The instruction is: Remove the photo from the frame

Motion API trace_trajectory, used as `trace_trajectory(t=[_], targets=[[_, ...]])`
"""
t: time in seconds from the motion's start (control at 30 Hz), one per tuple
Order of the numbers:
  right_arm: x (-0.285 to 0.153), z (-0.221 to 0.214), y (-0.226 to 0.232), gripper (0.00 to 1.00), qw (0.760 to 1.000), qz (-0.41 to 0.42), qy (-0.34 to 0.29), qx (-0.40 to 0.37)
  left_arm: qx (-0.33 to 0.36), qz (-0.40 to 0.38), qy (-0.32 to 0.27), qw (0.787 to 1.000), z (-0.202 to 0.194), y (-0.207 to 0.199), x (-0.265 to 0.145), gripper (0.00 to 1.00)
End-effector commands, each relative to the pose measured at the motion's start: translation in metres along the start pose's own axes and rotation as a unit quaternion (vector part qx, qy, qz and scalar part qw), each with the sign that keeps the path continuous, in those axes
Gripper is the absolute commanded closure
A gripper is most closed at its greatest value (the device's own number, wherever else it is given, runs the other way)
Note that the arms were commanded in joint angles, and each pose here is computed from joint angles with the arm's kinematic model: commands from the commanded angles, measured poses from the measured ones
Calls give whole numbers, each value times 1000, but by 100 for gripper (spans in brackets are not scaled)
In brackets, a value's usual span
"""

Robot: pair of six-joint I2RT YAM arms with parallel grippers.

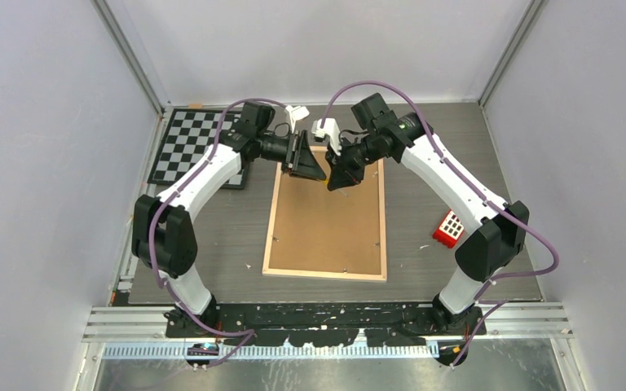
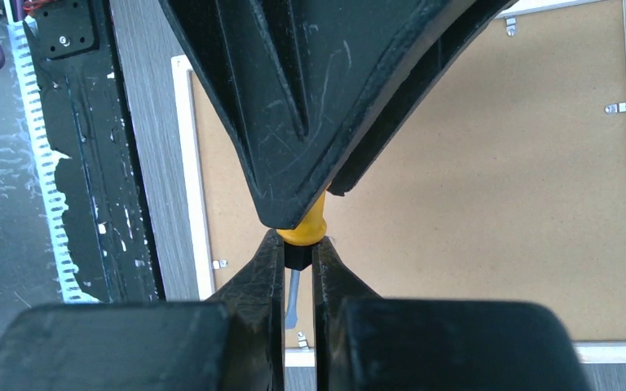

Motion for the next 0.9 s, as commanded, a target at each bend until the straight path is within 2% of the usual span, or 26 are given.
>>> trace_trajectory(t=[0.0,0.13,0.4,0.5,0.6,0.67,0.7,0.8,0.87], targets=[[-4,12,3,100,999,9,-26,-16,25,-26,1,999,1,-7,1,63],[-3,11,4,99,999,14,-25,-15,31,-35,4,999,-1,-8,2,67],[-2,9,6,100,999,23,-23,-18,38,-37,5,999,-7,-9,3,62],[-3,8,7,99,999,29,-21,-21,35,-38,2,999,-9,-8,3,71],[-3,8,8,100,999,32,-21,-21,37,-44,-6,998,-9,-8,4,89],[-2,7,9,97,999,32,-20,-18,37,-45,-11,998,-8,-9,4,97],[-3,6,9,88,999,29,-17,-13,38,-42,-17,998,-8,-9,3,100],[-3,-5,10,50,1000,12,3,1,33,-11,-49,998,-8,-4,-6,100],[-4,-17,14,31,1000,-7,13,11,22,15,-77,997,-8,2,-18,100]])
Point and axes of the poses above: each gripper's point midway between its finger pads, its own x axis out along the fingers, its own y axis along the line the jaws close on, z = x × y, the point moved 9 cm from there along -x, back along the fingers, and after that the axes turned 4 degrees about -x, right-handed, at the moved point
